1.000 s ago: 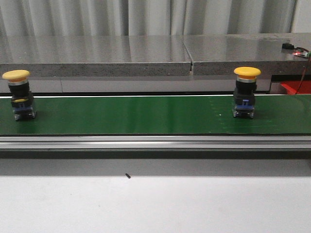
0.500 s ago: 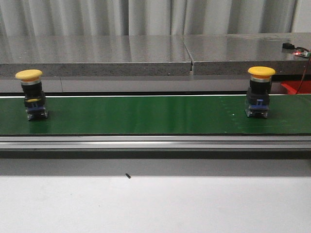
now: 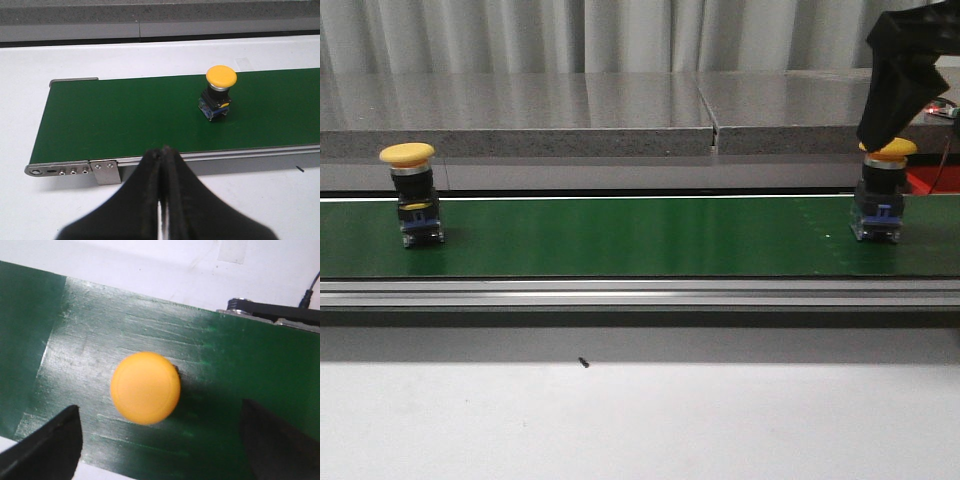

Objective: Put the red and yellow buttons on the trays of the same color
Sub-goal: 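Close the right gripper on the yellow button and lift it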

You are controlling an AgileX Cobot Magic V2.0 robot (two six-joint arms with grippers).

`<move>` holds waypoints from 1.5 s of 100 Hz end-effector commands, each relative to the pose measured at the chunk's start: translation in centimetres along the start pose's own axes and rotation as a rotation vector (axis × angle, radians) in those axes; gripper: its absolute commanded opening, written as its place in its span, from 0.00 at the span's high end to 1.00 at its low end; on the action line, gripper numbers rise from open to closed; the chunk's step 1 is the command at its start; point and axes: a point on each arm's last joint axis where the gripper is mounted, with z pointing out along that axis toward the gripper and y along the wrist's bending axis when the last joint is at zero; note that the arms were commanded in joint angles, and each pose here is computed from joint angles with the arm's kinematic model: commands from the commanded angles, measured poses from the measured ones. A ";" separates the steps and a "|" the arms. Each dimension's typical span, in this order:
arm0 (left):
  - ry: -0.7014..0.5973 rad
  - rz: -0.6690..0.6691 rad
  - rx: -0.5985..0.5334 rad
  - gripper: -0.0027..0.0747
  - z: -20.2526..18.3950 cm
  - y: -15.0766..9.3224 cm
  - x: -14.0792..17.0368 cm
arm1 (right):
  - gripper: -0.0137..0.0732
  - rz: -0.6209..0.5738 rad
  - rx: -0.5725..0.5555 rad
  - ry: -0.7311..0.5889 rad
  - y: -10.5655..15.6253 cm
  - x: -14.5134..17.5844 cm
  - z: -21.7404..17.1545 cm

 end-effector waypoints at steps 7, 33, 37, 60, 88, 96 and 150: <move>-0.092 -0.014 0.001 0.99 -0.5 -0.1 -1.4 | 0.11 -0.013 0.000 -0.071 0.0 -2.1 0.1; -0.092 -0.014 0.001 0.99 -0.5 -0.1 -1.4 | 0.45 -0.009 -0.003 -0.001 -0.1 -2.4 2.3; -0.092 -0.014 0.001 0.99 -0.5 -0.1 -1.4 | 0.54 -0.009 -0.004 0.006 -0.1 -2.3 2.3; -0.092 -0.014 0.001 0.99 -0.5 -0.1 -1.4 | 0.65 -0.011 -0.012 0.053 0.0 -1.9 1.7; -0.092 -0.014 0.001 0.99 -0.5 -0.1 -1.4 | 0.65 0.004 -0.001 0.027 -0.5 -1.0 -3.7; -0.092 -0.014 0.001 0.99 -0.5 -0.1 -1.4 | 0.65 0.057 0.036 0.021 -2.2 0.1 -5.1; -0.092 -0.014 0.001 0.99 -0.5 -0.1 -1.4 | 0.65 0.484 0.278 -0.049 -12.4 6.7 -7.2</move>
